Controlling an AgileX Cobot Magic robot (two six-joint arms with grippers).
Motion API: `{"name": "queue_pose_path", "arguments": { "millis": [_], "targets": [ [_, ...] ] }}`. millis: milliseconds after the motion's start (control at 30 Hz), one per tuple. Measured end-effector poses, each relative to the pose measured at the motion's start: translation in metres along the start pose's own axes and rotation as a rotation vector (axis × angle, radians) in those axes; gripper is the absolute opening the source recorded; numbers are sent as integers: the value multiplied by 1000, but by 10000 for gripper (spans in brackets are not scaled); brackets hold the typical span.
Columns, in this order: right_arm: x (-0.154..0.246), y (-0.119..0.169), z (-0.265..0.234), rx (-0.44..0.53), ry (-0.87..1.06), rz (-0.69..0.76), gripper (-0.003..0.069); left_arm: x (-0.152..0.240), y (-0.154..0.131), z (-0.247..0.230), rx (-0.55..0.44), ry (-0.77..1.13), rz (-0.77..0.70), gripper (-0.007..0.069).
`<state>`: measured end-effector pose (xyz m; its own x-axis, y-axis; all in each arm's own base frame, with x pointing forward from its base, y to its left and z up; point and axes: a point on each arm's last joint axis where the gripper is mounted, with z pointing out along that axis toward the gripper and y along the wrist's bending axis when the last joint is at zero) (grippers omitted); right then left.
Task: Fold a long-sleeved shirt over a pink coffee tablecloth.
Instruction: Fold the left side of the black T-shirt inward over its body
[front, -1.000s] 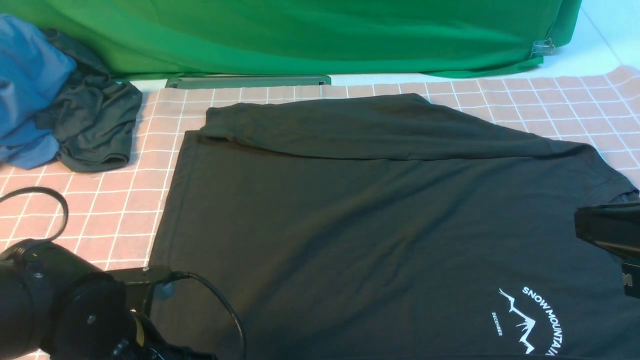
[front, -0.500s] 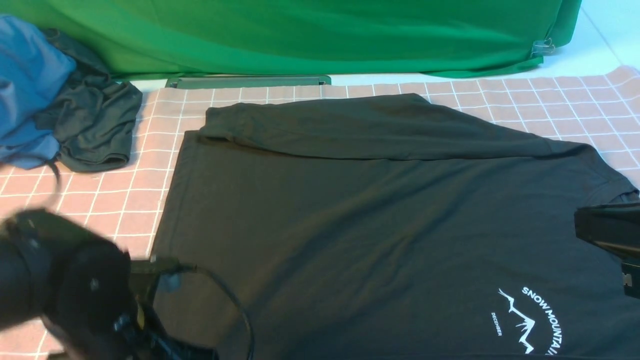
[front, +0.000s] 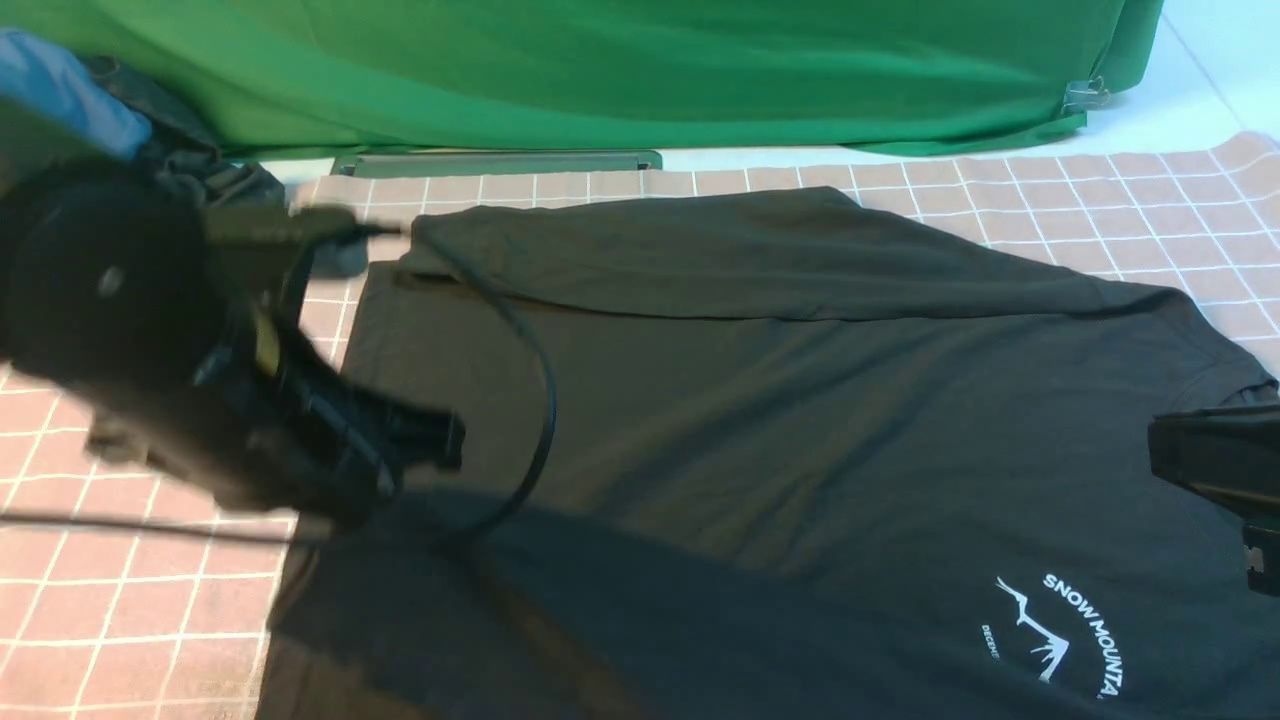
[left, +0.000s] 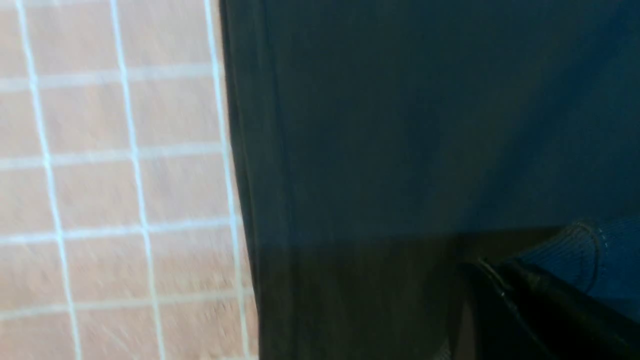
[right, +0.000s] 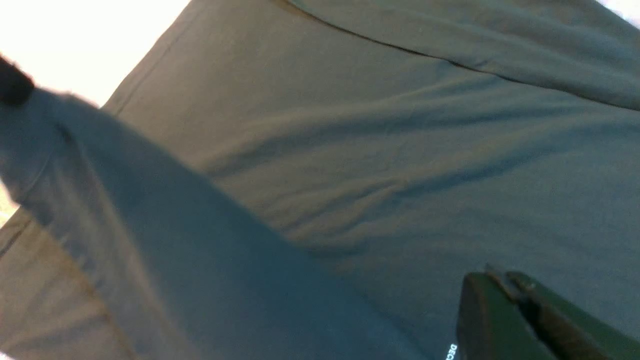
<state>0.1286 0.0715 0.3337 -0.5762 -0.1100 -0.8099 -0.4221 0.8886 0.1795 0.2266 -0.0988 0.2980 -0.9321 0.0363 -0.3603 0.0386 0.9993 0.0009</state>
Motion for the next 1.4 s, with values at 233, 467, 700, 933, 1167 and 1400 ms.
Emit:
{"name": "queue_pose_path", "arguments": {
  "millis": [233,467,700,933,1167,1400],
  "targets": [
    [-1,0,0,0,-7,0,68,-29,3,17,-67,-7,-19,32],
    [-1,0,0,0,-10,0,72,-59,17,29,-80,-50,-71,32],
    [-1,0,0,0,-12,0,83,-77,20,46,-107,-114,-27,32],
    [-1,0,0,0,-13,0,91,-82,18,64,-119,-119,3,32],
    [-1,0,0,0,-13,0,100,-85,16,84,-127,-93,21,34],
    [-1,0,0,0,-13,0,107,-88,15,96,-142,-101,30,146]
  ]
}}
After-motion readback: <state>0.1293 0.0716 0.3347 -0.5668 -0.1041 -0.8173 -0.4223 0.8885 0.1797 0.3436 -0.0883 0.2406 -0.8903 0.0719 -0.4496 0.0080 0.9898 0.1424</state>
